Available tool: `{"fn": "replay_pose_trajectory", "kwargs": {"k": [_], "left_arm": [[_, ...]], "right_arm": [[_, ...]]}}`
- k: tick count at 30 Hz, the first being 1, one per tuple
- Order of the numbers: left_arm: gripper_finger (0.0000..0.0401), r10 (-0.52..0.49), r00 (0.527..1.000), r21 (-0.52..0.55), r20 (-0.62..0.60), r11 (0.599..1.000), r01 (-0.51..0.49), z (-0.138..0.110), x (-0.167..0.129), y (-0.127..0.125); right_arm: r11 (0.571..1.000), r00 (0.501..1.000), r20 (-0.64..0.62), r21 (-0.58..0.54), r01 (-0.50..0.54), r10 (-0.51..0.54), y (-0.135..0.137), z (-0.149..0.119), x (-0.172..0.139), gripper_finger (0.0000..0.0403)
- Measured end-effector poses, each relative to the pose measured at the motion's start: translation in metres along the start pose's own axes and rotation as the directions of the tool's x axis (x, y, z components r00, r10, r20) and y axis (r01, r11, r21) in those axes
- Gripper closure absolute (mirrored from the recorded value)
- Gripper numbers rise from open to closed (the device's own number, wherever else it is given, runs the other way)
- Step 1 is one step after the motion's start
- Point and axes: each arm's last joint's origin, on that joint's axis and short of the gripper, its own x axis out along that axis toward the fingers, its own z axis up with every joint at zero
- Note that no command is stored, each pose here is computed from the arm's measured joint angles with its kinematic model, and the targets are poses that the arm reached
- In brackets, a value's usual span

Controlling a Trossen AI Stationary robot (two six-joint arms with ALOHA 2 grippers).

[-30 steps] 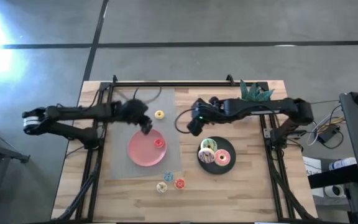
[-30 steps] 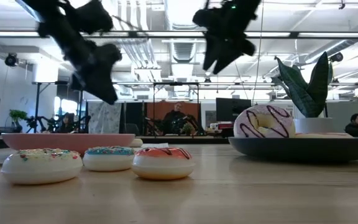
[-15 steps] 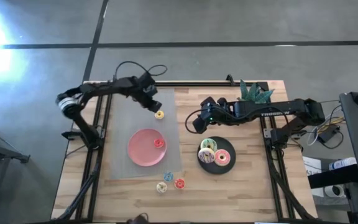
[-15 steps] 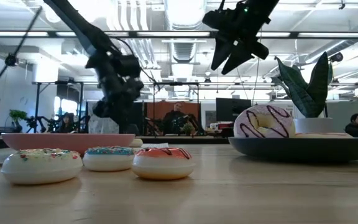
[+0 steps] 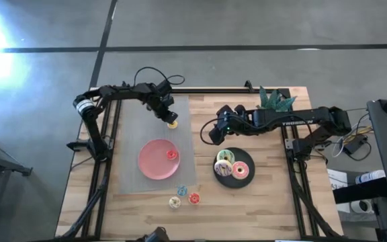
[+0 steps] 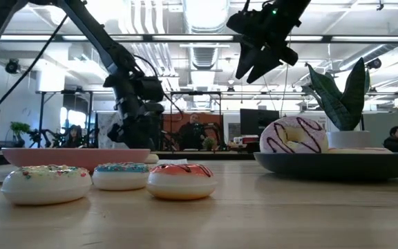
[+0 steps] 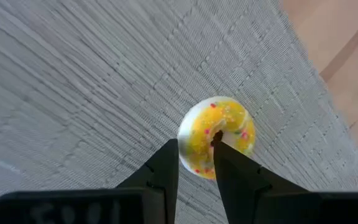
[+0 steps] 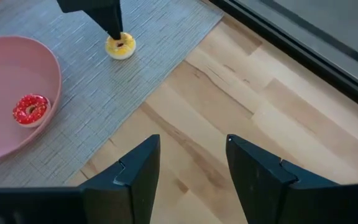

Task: Pick & Place donuts
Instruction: Put the small yellow donut on the pink plate

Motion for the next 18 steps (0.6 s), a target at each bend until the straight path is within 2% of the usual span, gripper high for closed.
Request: {"fn": "replay_pose_trajectory", "kwargs": {"k": [4,10,18], "left_arm": [[0.0325,-0.038,0.999,0.0,-0.015,0.999,0.038,0.0,0.003,-0.001],[0.0325,-0.037,0.999,0.021,0.015,0.999,0.036,0.003,0.004,-0.003],[0.0333,0.052,0.998,0.112,0.028,0.992,-0.054,-0.003,0.012,-0.011]], "right_arm": [[1.0,1.0,-0.001,-0.008,0.001,-0.001,0.0,0.0,0.0,0.0227],[1.0,1.0,-0.002,-0.013,0.004,-0.004,-0.001,0.0,0.001,0.0227],[1.0,1.0,-0.004,-0.015,0.005,-0.005,-0.001,-0.001,0.001,0.0227]]}}
